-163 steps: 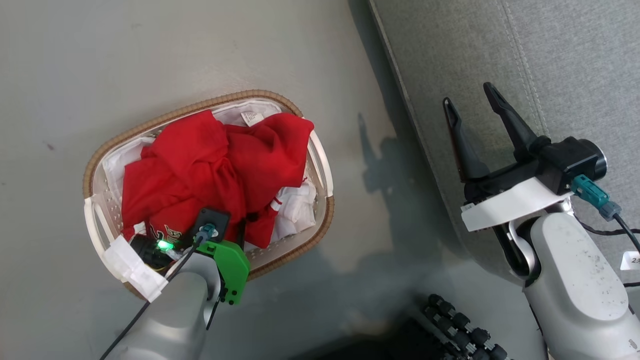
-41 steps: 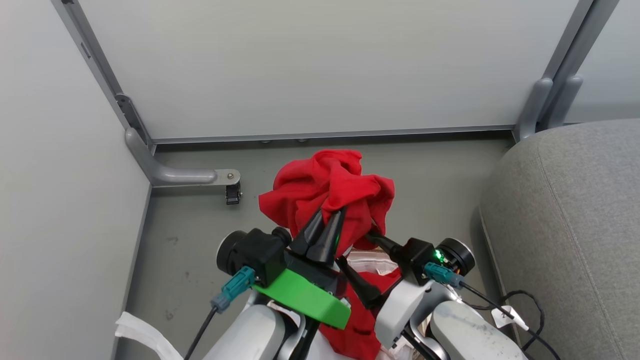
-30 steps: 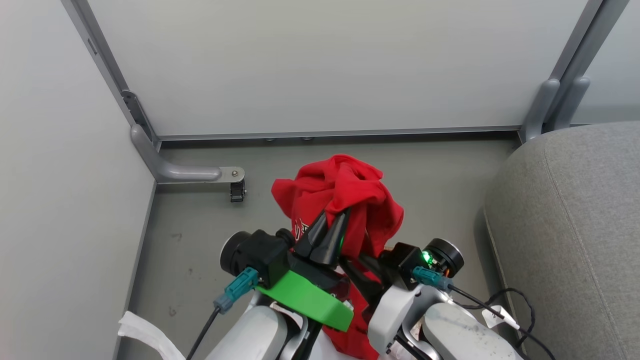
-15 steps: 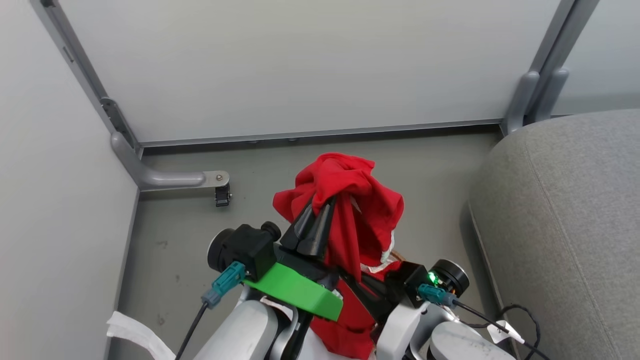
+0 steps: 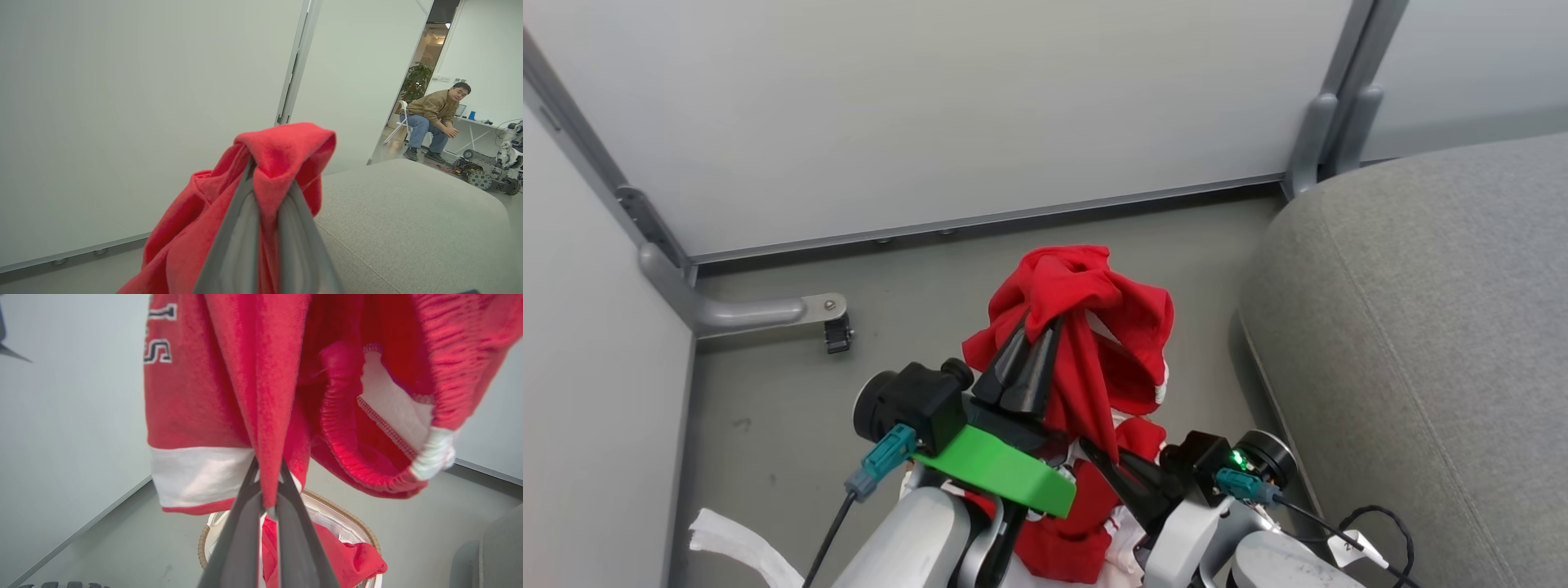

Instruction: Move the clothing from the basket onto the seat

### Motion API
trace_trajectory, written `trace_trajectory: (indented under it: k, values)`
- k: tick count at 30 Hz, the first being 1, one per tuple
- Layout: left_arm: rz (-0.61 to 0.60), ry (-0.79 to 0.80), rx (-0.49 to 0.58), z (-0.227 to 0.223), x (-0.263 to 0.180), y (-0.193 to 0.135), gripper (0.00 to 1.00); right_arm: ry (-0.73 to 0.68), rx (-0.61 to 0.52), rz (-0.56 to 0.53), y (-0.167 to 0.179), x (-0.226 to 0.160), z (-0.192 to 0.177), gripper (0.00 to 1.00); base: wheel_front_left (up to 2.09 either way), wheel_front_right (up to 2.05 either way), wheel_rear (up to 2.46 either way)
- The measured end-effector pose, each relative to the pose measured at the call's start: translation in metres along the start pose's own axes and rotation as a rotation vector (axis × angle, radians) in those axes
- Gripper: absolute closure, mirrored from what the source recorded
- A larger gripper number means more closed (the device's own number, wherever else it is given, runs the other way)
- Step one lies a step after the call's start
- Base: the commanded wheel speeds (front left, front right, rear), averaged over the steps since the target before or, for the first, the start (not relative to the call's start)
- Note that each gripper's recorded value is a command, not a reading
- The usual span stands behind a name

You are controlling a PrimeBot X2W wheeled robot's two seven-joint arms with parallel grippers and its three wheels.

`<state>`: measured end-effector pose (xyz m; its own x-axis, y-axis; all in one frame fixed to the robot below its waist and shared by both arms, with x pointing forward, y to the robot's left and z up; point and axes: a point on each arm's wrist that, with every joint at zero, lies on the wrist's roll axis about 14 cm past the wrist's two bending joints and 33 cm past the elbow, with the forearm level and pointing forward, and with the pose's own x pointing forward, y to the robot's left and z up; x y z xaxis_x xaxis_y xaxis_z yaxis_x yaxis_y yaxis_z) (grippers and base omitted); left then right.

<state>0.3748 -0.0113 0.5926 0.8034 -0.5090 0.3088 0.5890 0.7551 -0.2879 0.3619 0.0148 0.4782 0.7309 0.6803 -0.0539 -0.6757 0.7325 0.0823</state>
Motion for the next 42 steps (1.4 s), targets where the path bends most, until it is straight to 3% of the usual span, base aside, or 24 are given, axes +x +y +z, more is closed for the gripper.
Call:
trace_trajectory:
  k: [1,2,17,30,38,42]
  values:
    - [-0.005,0.001,-0.004,-0.001,0.002,-0.001,0.52,-0.004,0.001,-0.010,-0.003,-0.002,0.001,1.00,0.00,0.00,0.00]
    - [-0.010,0.006,-0.009,-0.003,0.003,-0.002,0.00,-0.007,0.003,-0.018,-0.005,-0.003,0.002,1.00,0.00,0.00,0.00]
    - [-0.165,0.067,-0.019,-0.035,0.034,-0.043,0.00,-0.061,0.001,-0.206,-0.049,-0.044,0.017,1.00,0.00,0.00,0.00]
    - [-0.368,0.154,-0.083,-0.077,0.055,-0.103,0.00,-0.126,-0.013,-0.478,-0.105,-0.111,0.037,1.00,0.00,0.00,0.00]
    - [-0.449,0.190,-0.125,-0.097,0.061,-0.125,0.00,-0.202,-0.055,-0.661,-0.149,-0.154,0.064,1.00,0.00,0.00,0.00]
    - [-0.463,0.204,-0.136,-0.107,0.064,-0.125,0.00,-0.251,-0.136,-0.718,-0.174,-0.168,0.093,1.00,0.00,0.00,0.00]
